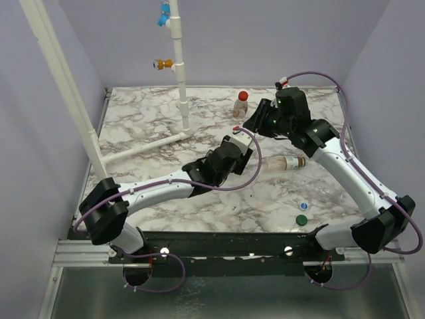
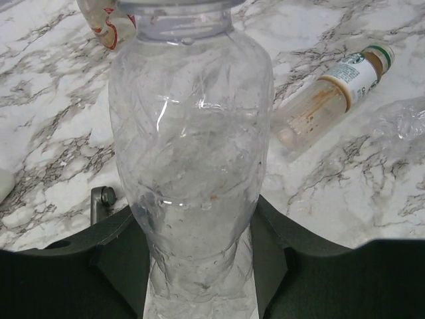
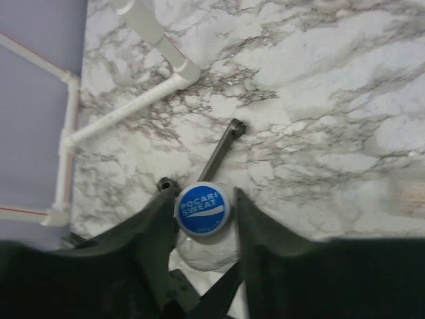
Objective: Screw on the bottle caps
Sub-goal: Screw the bottle cap onto the plastic bottle.
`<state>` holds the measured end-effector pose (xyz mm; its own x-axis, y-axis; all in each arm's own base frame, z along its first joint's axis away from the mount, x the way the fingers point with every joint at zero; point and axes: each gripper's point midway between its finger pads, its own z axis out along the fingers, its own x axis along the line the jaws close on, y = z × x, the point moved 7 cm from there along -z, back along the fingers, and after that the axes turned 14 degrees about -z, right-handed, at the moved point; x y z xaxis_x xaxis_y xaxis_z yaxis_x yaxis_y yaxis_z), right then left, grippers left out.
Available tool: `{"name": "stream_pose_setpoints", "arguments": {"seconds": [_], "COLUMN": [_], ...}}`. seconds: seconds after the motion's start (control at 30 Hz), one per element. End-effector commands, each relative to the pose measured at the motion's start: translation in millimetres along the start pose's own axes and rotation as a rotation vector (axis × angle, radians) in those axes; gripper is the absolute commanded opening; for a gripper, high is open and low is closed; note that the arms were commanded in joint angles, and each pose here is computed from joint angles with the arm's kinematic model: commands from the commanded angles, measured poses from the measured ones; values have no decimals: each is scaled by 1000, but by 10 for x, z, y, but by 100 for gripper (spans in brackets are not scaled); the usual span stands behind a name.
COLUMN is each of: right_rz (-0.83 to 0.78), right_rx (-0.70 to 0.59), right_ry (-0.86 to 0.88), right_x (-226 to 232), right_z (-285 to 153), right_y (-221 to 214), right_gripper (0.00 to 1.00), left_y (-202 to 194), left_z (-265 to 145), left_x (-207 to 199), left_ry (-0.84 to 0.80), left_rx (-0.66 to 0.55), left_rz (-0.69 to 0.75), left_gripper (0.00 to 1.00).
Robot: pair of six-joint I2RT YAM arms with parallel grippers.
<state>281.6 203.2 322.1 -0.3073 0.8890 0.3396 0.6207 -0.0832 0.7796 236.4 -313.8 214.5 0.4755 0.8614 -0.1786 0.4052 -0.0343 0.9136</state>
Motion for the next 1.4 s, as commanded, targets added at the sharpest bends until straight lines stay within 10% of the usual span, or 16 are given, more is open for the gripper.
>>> {"name": "stream_pose_setpoints", "arguments": {"seconds": [0.0,0.1,0.53,0.9,1.37], "right_rz": [36,8,-254,-359,-305], "right_rx": [35,-49,-204,-197,-201], "right_ry": [2,36,434,804,845], "right_x": [69,95,314,543,576], "right_z": [-177,-338,-807,-1056,-1062], "right_y": [-49,106,175,-36,-55], "right_gripper": [61,100,99,80,42], "left_y": [404,292,233,289,277], "left_z": [-106,-168,-866,-1203,-1186], "left_x": [-98,-100,10,7,36], "left_ry": [-149,-284,-971,-1182,-1171], "left_rx": [-106,-16,194,235,229], "left_rz": [-33,-32,-216,-260,-273], "left_gripper": [0,0,0,0,0]}}
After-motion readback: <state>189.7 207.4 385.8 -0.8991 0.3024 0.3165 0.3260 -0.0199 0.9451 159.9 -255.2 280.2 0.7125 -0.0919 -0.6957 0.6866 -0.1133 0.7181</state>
